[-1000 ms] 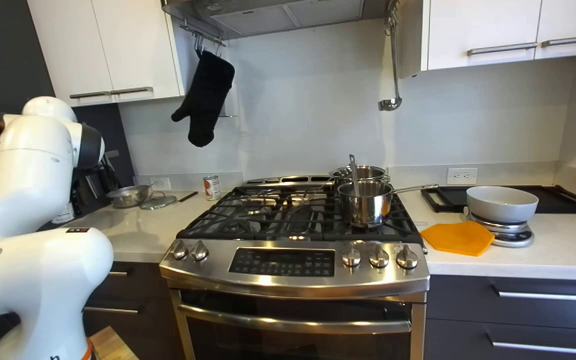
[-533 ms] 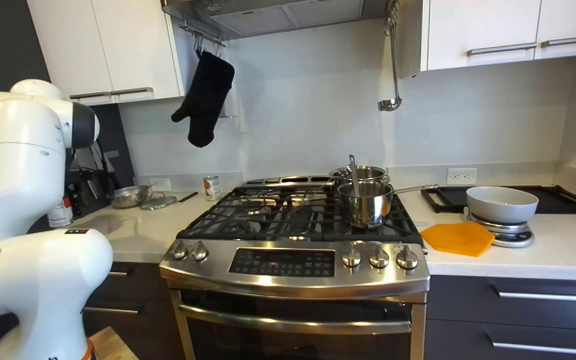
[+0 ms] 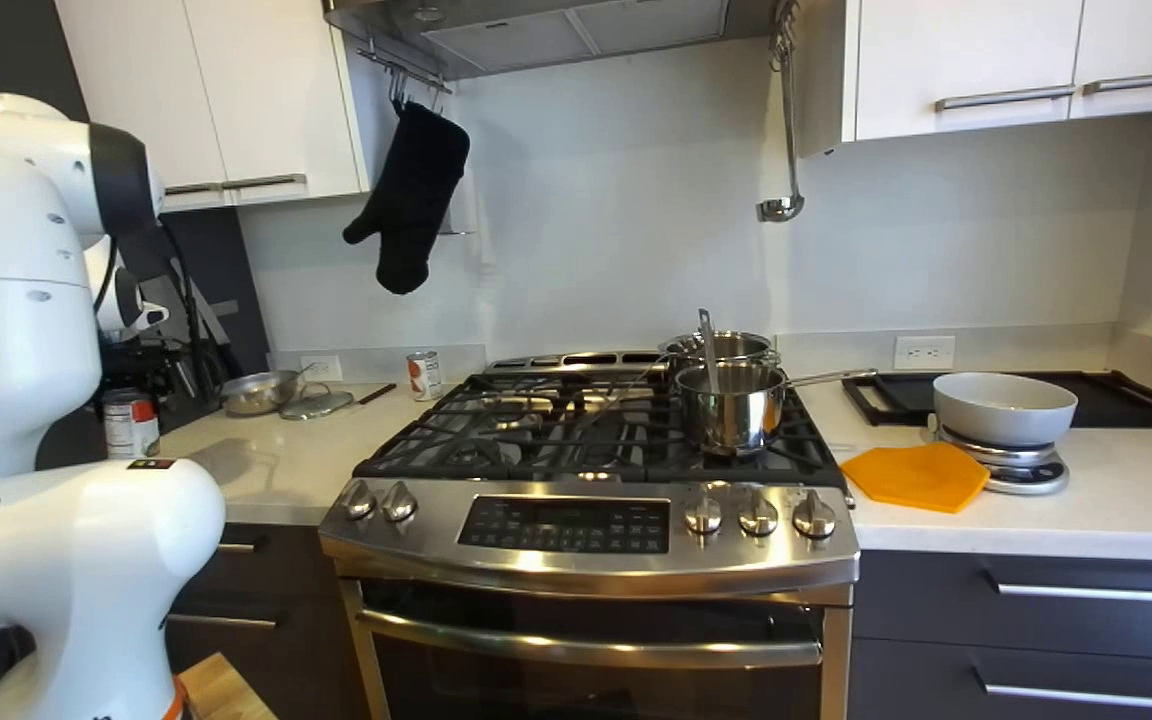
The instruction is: Pick up the can on the far left and place it on the kitchen counter next to the other can
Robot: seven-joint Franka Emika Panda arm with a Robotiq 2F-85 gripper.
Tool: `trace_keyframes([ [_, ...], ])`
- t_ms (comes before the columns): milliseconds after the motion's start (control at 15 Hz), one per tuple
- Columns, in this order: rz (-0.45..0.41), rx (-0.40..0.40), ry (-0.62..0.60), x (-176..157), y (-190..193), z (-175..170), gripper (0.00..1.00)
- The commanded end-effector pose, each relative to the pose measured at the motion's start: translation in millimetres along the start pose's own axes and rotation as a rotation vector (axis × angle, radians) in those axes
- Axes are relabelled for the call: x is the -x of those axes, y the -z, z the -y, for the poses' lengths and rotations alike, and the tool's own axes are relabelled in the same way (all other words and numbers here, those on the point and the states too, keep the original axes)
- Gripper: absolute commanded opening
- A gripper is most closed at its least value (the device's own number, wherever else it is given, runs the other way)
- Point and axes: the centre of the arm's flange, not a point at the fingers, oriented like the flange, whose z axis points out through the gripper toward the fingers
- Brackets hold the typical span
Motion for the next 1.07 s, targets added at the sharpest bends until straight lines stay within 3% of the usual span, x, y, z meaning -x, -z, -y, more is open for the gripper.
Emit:
trace_keyframes([
  [0, 0.008, 0.016, -0.032, 11.2, 5.0, -2.6, 0.83],
  [400, 0.014, 0.042, -0.071, 29.5, 16.6, -5.8, 0.83],
  [467, 0.014, 0.042, -0.072, 29.7, 16.4, -5.9, 0.58],
  [1000, -0.114, 0.081, -0.408, 19.2, 80.9, -109.0, 0.58],
])
